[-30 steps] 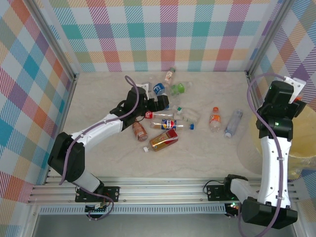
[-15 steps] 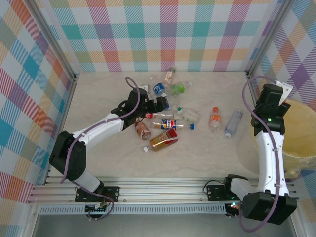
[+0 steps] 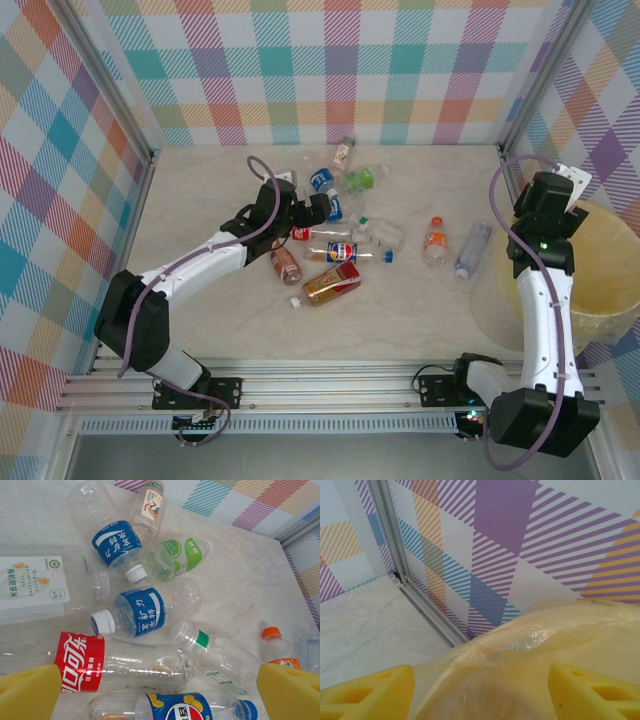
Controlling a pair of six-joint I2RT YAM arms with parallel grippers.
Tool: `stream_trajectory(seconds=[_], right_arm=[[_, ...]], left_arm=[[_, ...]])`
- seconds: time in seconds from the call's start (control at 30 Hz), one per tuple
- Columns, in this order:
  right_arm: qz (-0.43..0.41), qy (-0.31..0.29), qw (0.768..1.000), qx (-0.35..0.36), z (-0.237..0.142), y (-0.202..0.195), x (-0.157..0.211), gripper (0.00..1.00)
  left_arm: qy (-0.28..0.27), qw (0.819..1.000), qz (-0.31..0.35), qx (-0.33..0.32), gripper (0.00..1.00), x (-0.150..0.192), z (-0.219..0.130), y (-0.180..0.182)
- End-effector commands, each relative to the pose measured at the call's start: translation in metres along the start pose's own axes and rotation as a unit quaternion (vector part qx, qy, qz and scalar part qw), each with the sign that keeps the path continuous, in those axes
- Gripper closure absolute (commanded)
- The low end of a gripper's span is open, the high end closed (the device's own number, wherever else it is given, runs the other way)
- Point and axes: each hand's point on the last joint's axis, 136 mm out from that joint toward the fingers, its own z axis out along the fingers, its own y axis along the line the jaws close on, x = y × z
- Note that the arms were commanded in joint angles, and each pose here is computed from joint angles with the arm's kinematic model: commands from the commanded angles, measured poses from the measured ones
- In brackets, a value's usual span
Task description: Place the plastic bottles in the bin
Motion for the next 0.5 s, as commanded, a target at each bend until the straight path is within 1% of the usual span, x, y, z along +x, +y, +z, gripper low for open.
stream_trajectory(seconds=[0.0,0.17,0.27,0.3,0.33,0.37,0.4,0.47], right_arm=[[0.016,-0.010,1.000,-0.010,-0.009,-0.002,-0.001,0.25],[0.038,-0.021,0.999,-0.006,-0.021,-0.010,-0.009,0.14],[0.053,-0.028,0.998,-0.012,-0.030,-0.013,-0.016,0.11],[0.055,-0.026,0.998,-0.026,-0.034,-0.010,-0.018,0.11],[0.058,-0.021,0.997,-0.050,-0.038,-0.003,-0.020,0.11],[0.056,-0.011,0.994,-0.092,-0.044,0.010,-0.022,0.11],[0.052,0.004,0.987,-0.151,-0.053,0.029,-0.024,0.11],[0.063,0.033,0.972,-0.224,-0.067,0.056,-0.027,0.10]], left_arm=[[-0.005,1.000,-0.002,-0.012,0.00,-0.001,-0.008,0.003],[-0.008,1.000,-0.006,-0.021,0.00,-0.002,-0.008,0.007],[-0.013,0.999,-0.011,-0.032,0.00,-0.003,-0.010,0.011],[-0.016,0.999,-0.014,-0.036,0.00,-0.003,-0.011,0.013],[-0.018,0.999,-0.016,-0.040,0.00,-0.004,-0.011,0.015],[-0.022,0.999,-0.018,-0.041,0.00,-0.005,-0.013,0.015],[-0.024,0.999,-0.019,-0.041,0.00,-0.005,-0.013,0.016],[-0.025,0.999,-0.021,-0.033,0.00,-0.006,-0.014,0.013]])
